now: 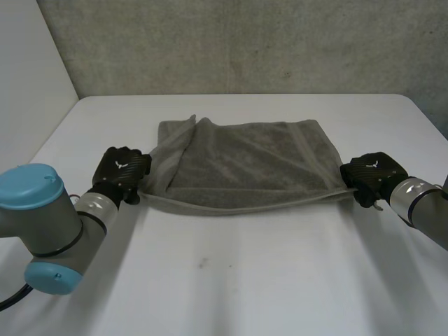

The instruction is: Fold the towel.

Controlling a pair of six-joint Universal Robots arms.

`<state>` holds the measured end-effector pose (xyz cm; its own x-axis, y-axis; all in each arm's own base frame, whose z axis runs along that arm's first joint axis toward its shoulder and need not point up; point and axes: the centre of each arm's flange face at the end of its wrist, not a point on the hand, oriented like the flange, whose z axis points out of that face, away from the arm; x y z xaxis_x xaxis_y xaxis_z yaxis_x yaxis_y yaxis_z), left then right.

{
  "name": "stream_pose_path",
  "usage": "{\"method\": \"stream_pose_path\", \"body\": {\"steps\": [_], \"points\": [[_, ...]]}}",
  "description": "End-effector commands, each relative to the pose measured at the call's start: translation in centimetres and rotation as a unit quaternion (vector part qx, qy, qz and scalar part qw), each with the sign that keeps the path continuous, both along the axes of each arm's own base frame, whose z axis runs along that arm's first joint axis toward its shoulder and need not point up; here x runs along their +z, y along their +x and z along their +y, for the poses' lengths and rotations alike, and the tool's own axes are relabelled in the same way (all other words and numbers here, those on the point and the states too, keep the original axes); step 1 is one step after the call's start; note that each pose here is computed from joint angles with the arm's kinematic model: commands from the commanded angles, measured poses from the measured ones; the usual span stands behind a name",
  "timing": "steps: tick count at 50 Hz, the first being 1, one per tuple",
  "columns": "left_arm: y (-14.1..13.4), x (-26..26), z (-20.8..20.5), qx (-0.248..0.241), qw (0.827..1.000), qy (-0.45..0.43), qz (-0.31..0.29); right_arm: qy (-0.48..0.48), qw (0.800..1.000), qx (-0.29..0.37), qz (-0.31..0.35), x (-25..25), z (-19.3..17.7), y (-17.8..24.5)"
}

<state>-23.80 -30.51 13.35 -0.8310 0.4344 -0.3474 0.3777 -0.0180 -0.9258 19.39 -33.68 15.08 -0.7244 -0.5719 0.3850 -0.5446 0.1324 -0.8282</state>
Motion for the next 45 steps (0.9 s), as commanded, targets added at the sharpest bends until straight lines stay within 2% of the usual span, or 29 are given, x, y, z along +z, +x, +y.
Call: {"method": "stream_pose_path", "body": {"steps": [1,9,24,37,45], "points": [[0.1,-0.3,0.0,-0.006,1.000,0.004,0.001,0.004,1.000,0.001,0.000,-0.3,0.2,0.1],[-0.6,-1.1,-0.1,-0.052,0.999,0.011,0.004,0.005,1.000,0.004,0.000,-0.6,0.4,0.3],[-0.5,-2.9,-2.7,-0.047,0.999,0.014,-0.007,0.005,1.000,0.004,0.000,-0.8,0.5,0.3],[-0.2,-3.1,-2.0,-0.050,0.997,0.004,-0.052,0.000,1.000,0.000,0.001,-0.7,0.2,0.1],[1.4,0.5,1.0,-0.030,0.990,-0.037,-0.134,-0.017,1.000,-0.004,0.004,1.1,0.3,0.0]]}}
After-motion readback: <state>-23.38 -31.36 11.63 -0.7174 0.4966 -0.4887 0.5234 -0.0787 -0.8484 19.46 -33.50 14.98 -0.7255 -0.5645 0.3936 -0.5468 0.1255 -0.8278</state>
